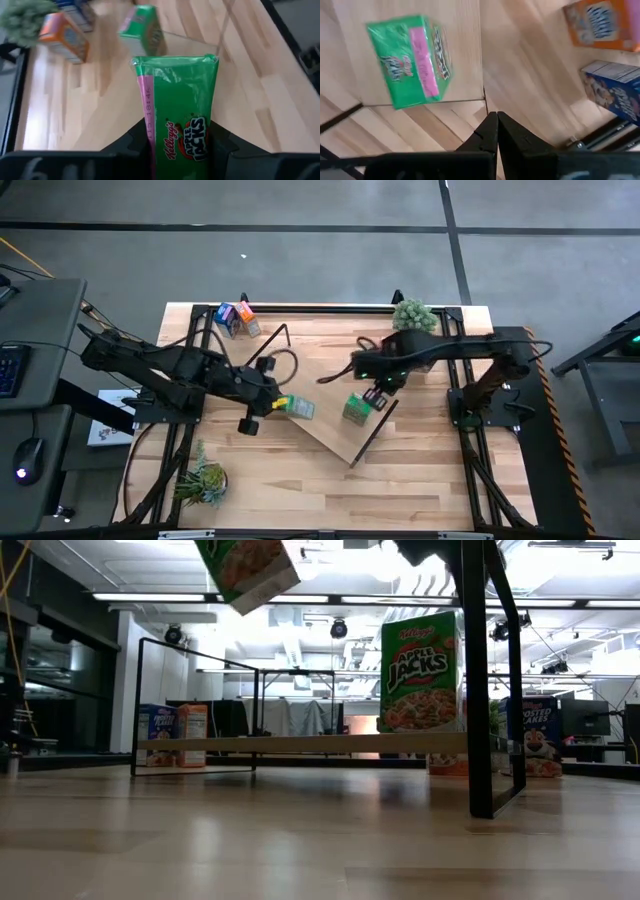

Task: Stack cereal on shelf
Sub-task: Put the green cereal box on the shelf aligned with the green cereal box

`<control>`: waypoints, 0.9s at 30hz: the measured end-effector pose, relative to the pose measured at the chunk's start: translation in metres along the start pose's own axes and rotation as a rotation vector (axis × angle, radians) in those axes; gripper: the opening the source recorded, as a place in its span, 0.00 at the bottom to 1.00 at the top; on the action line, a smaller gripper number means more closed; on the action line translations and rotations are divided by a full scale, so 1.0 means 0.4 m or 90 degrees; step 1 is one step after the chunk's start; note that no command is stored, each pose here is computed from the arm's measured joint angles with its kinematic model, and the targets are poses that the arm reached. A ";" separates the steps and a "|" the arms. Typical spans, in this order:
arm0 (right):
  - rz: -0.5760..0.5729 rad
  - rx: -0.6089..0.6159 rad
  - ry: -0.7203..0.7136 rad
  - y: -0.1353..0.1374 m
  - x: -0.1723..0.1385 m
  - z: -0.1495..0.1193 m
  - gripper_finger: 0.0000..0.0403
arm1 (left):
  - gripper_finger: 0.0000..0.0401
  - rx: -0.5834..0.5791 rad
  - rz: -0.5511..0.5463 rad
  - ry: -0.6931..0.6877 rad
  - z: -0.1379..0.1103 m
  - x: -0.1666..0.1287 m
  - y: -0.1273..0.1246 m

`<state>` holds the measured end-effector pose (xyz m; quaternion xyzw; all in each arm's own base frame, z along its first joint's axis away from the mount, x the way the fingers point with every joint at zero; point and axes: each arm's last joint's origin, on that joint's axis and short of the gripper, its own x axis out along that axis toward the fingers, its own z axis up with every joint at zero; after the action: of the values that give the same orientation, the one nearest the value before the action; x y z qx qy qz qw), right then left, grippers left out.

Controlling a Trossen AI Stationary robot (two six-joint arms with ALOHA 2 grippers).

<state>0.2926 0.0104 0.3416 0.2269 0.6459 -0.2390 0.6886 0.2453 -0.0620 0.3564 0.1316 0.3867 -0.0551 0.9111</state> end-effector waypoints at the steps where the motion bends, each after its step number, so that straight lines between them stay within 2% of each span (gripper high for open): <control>1: 0.005 0.009 -0.017 -0.010 -0.017 -0.009 0.00 | 0.26 0.014 -0.007 0.011 0.003 0.013 -0.003; 7: 0.026 0.057 -0.103 -0.066 -0.099 -0.062 0.00 | 0.26 0.089 -0.087 0.052 0.070 0.113 -0.025; 10: 0.029 0.072 -0.142 -0.091 -0.128 -0.085 0.00 | 0.26 0.126 -0.105 0.060 0.111 0.167 -0.040; 18: 0.025 0.079 -0.196 -0.121 -0.161 -0.111 0.00 | 0.26 0.220 -0.101 0.073 0.171 0.297 -0.058; 27: 0.022 0.064 -0.199 -0.121 -0.161 -0.110 0.00 | 0.26 0.296 -0.067 0.063 0.181 0.414 -0.063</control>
<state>0.2248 0.0024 0.4029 0.2323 0.5144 -0.2913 0.7724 0.4053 -0.1066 0.2807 0.3202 0.4144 -0.1834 0.8319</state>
